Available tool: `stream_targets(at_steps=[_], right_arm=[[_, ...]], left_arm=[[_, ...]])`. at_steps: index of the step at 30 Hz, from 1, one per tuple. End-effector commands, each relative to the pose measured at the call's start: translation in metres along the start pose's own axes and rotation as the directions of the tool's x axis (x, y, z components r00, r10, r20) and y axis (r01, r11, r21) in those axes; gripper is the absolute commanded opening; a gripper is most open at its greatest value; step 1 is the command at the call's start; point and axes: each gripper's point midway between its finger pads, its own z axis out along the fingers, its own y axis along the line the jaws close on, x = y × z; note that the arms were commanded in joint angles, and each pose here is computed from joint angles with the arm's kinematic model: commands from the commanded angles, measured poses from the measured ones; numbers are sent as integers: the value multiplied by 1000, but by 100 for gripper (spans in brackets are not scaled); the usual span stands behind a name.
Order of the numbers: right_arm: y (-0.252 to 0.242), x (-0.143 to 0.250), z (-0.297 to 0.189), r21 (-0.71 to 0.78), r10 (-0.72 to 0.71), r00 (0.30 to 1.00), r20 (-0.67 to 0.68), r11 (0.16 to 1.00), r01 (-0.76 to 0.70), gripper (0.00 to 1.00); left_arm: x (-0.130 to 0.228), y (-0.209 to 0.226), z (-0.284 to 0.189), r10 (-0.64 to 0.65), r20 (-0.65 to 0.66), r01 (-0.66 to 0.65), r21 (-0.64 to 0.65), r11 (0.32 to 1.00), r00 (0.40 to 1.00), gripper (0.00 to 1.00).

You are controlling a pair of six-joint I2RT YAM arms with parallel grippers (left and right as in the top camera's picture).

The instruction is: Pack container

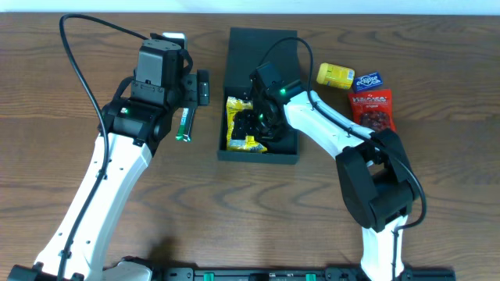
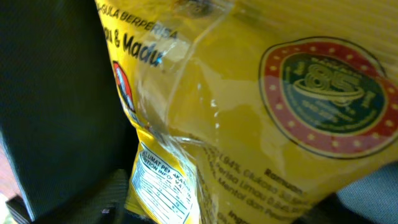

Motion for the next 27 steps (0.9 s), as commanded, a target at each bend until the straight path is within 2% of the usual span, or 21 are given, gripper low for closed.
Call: stream_targets(at_steps=[1,2,3,9,10,11,14,16,27], right_arm=[[14,-15,-31,-38,-50,996,73,998,53,89],[18,-18,-41,-46,-70,993,98,996,75,98],[22,-20,-50,-52,-82,989,119,995,89,99],[38,-21,-99,-72,-136,968,211,985,155,98],[41,-20,-105,-75,-143,965,221,984,163,90],[43,-19,-109,-77,-148,962,228,983,169,73],[45,-17,-108,-68,-193,954,229,975,213,4],[42,-15,-99,-59,-208,956,206,973,224,1],[2,-16,-9,-8,-156,987,46,988,157,2]], left_arm=[[-1,-3,-2,-11,-1,11,27,1000,1000,96],[-1,-3,-2,-11,-1,11,28,1000,1000,96],[-1,-3,-2,-11,-1,11,27,1000,1000,95],[-1,-4,-2,-11,-1,11,28,1000,1000,95],[-1,-4,-2,-11,-2,11,31,999,1000,95],[-1,-6,-2,-11,-3,11,40,999,1000,95],[-1,-7,-2,-11,-4,11,46,999,1000,96],[-1,-7,-2,-11,-4,11,46,999,1000,95],[-1,-7,-2,-11,-5,11,46,999,1000,95]])
